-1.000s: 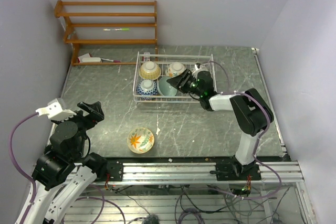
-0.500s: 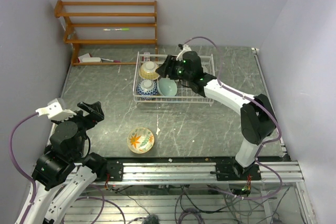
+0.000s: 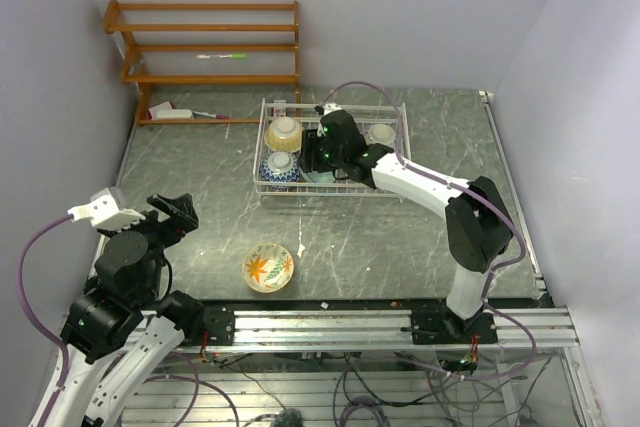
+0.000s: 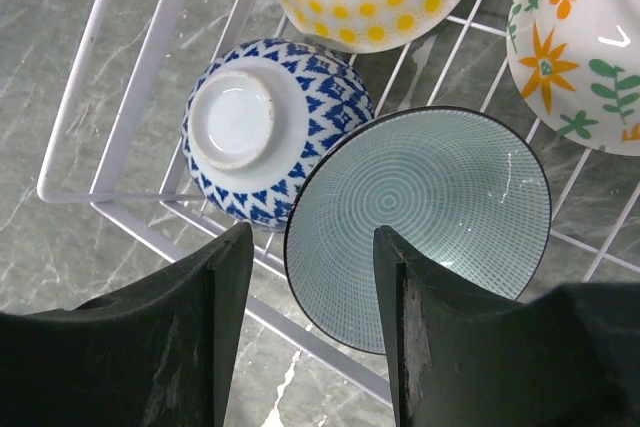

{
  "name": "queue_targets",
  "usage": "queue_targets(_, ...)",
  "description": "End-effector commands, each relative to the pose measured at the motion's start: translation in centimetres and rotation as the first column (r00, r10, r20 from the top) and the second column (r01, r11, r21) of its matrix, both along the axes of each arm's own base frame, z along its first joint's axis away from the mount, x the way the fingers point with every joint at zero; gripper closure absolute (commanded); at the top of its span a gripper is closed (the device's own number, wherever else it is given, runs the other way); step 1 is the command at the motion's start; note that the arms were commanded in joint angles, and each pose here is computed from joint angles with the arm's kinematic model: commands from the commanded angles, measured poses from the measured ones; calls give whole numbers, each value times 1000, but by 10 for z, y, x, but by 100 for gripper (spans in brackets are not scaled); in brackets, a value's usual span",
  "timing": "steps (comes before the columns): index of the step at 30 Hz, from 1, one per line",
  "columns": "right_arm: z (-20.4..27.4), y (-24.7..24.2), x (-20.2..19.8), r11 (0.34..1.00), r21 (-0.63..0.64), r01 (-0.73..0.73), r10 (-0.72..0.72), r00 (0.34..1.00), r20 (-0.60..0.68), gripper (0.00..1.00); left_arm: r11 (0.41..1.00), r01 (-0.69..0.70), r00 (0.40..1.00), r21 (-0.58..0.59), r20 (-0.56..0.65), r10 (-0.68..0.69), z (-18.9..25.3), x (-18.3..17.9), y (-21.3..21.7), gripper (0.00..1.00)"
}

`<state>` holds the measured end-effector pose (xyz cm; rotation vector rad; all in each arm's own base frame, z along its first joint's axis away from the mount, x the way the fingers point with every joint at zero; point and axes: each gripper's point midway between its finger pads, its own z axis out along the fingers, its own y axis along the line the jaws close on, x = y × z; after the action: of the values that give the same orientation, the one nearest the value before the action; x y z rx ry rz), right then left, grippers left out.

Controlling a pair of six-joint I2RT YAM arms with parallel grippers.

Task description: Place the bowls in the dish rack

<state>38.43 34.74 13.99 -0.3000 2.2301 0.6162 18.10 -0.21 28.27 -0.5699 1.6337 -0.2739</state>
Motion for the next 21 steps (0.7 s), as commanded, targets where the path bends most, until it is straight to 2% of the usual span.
queue_targets(1, -3, 5, 2, 999, -32, -10, 10, 1000, 18, 49, 1000, -15, 999, -22, 34, 16, 11, -2, 4, 5)
queue_targets(8, -14, 20, 2, 996, -83, -17, 19, 1000, 24, 53, 1000, -14, 999, -24, 37, 15, 11, -3, 4, 5)
queue_targets(10, -16, 20, 3, 995, -99, -5, 8, 1000, 29, 58, 1000, -14, 999, -26, 38, 15, 11, -3, 4, 5)
queue_targets(16, -8, 12, 5, 993, -104, 49, -43, 997, 63, 85, 1000, -12, 999, -24, 39, 13, 12, -2, 3, 4)
queue_targets(21, 13, 7, 4, 996, -41, 75, -69, 991, 117, 93, 1000, -11, 999, -23, 36, 12, 11, -1, 3, 5)
